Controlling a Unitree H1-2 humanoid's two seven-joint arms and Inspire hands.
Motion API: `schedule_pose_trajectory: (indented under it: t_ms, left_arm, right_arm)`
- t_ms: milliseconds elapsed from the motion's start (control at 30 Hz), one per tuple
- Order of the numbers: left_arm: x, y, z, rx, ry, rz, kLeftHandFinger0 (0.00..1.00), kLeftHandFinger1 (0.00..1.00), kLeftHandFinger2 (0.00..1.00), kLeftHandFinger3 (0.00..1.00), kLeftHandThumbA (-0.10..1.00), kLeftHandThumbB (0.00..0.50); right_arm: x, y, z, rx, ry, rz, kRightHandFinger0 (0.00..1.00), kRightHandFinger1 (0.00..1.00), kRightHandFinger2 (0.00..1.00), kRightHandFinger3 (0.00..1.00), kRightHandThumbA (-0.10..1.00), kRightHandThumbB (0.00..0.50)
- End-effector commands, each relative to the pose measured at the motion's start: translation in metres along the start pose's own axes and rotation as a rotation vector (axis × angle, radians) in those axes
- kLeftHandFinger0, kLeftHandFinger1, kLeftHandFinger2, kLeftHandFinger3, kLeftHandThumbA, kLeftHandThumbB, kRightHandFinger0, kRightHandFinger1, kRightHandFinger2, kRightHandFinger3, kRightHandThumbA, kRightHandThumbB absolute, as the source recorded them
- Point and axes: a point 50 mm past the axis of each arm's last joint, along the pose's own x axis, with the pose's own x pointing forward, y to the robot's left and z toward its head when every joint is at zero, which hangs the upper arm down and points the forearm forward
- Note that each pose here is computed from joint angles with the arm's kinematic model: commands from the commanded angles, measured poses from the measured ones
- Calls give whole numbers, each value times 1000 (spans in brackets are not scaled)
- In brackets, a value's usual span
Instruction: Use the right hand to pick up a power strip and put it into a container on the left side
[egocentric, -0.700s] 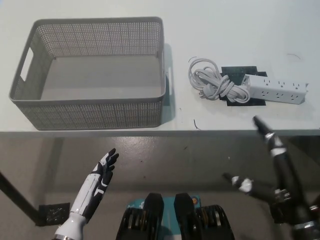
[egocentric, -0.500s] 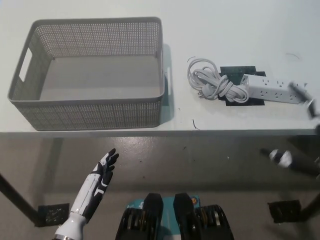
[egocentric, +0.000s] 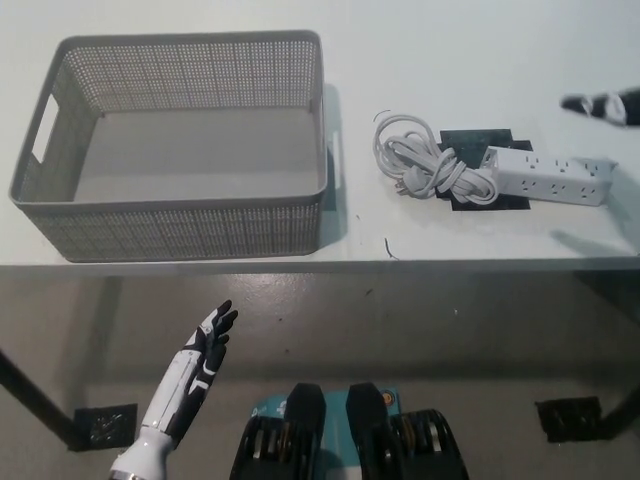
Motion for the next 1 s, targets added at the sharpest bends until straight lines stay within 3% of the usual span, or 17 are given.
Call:
schedule_pose_trajectory:
  t_ms: [0,167,200,333,467,700,967]
  left_arm:
    - [24,11,24,56,-165,-48,1000,1000,1000,1000,1000,218]
    - [25,11,24,52,-165,-49,1000,1000,1000,1000,1000,218]
    - [25,11,24,57,-166,-51,1000,1000,1000,1000,1000,218]
    - [20,11,21,55,-154,-48,1000,1000,1000,1000,1000,215]
    - [16,10,18,53,-142,-44,1000,1000,1000,1000,1000,217]
    - [9,8,14,48,-124,-37,1000,1000,1000,1000,1000,231]
    - [6,7,11,37,-120,-32,1000,1000,1000,1000,1000,230]
  right_arm:
    - [148,-113,72,-288,284,364,1000,1000,1000,1000,1000,413]
    - [187,-76,65,-328,355,456,1000,1000,1000,1000,1000,386]
    - [198,-64,61,-329,379,472,1000,1000,1000,1000,1000,412]
    - [220,-28,58,-312,412,557,1000,1000,1000,1000,1000,442]
    - [233,8,55,-259,480,645,1000,1000,1000,1000,1000,348]
    - [247,44,57,-281,557,725,1000,1000,1000,1000,1000,365]
    - [245,71,54,-276,604,775,1000,1000,1000,1000,1000,312]
